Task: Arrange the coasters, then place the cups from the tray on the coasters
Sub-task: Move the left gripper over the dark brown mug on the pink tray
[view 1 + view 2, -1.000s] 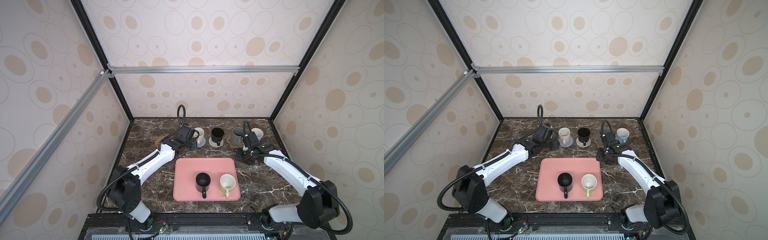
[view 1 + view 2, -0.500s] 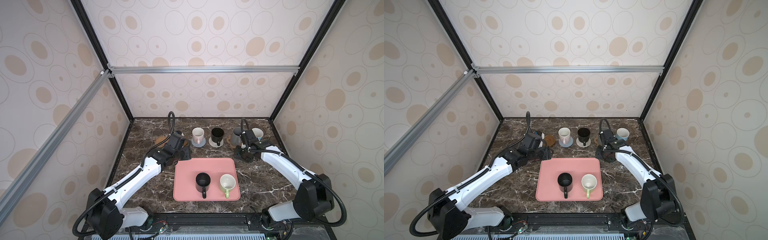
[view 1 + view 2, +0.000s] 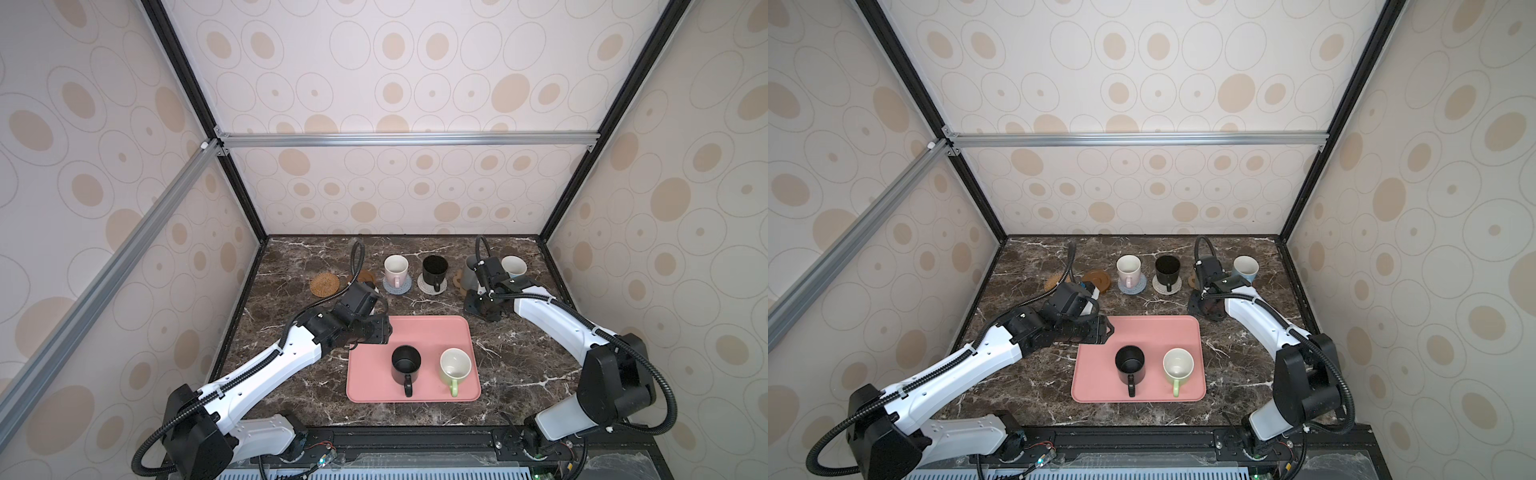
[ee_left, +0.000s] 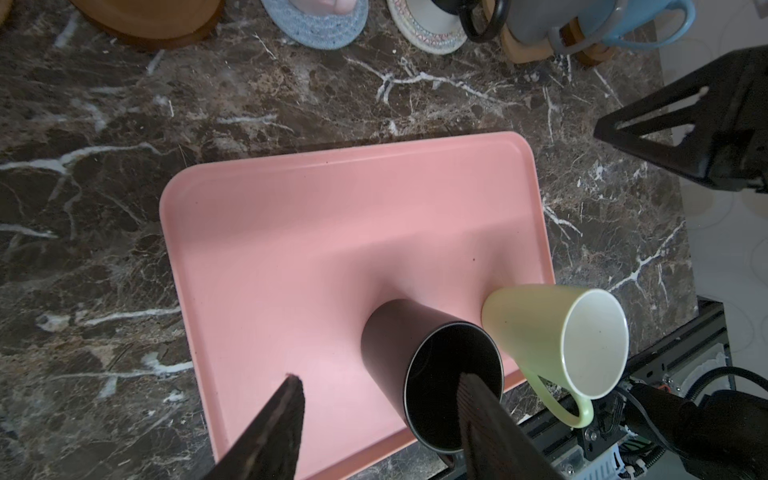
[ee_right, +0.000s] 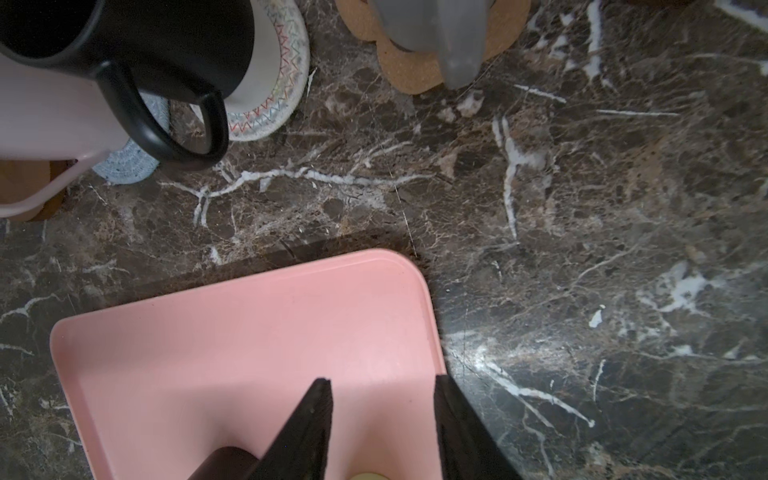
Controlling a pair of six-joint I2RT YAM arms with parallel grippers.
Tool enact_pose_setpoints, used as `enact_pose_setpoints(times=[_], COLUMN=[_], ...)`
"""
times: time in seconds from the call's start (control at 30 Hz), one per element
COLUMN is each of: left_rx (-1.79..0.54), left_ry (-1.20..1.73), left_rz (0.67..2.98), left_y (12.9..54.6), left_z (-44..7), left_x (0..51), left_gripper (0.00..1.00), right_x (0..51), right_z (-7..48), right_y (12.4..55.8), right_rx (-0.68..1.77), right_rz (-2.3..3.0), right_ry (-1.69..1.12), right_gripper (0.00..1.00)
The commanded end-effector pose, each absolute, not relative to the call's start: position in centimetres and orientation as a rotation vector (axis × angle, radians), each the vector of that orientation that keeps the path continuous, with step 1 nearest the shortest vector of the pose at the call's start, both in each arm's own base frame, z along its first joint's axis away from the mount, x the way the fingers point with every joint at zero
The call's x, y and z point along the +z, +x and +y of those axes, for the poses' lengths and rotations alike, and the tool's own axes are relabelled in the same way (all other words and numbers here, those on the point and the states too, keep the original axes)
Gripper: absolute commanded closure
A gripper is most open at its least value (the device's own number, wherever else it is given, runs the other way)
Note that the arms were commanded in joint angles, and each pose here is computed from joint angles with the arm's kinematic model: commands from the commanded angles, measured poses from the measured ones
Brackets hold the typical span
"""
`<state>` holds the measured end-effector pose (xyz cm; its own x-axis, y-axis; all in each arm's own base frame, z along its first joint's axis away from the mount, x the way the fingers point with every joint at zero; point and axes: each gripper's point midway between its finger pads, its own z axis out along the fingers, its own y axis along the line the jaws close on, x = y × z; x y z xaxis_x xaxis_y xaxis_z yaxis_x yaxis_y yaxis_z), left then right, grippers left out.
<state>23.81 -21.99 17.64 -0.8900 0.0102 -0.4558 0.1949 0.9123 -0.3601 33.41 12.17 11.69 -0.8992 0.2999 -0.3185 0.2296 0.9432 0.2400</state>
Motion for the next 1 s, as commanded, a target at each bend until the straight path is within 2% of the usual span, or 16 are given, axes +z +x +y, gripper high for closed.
enact_pose_setpoints(times=[0.0, 0.53, 0.97], left_rx=[-0.613, -0.666, -0.678], left_ry=[0.194, 0.365, 0.420], left_rz=[2.639, 2.792, 2.854], left_y=[22.6, 17.0, 14.3], left_z=[-22.6, -25.4, -29.2], left_x=[18.8, 16.6, 14.5], left_gripper=[0.39, 0.37, 0.36], right_x=[12.2, 12.0, 11.5], right_z=[12.3, 12.9, 13.2], right_y=[34.3, 35.1, 35.1], right_rx=[0.281, 0.320, 0.342], right_rz=[2.722, 2.713, 2.714], right_ry=[0.377, 0.382, 0.370], right_gripper=[0.56, 0.56, 0.56])
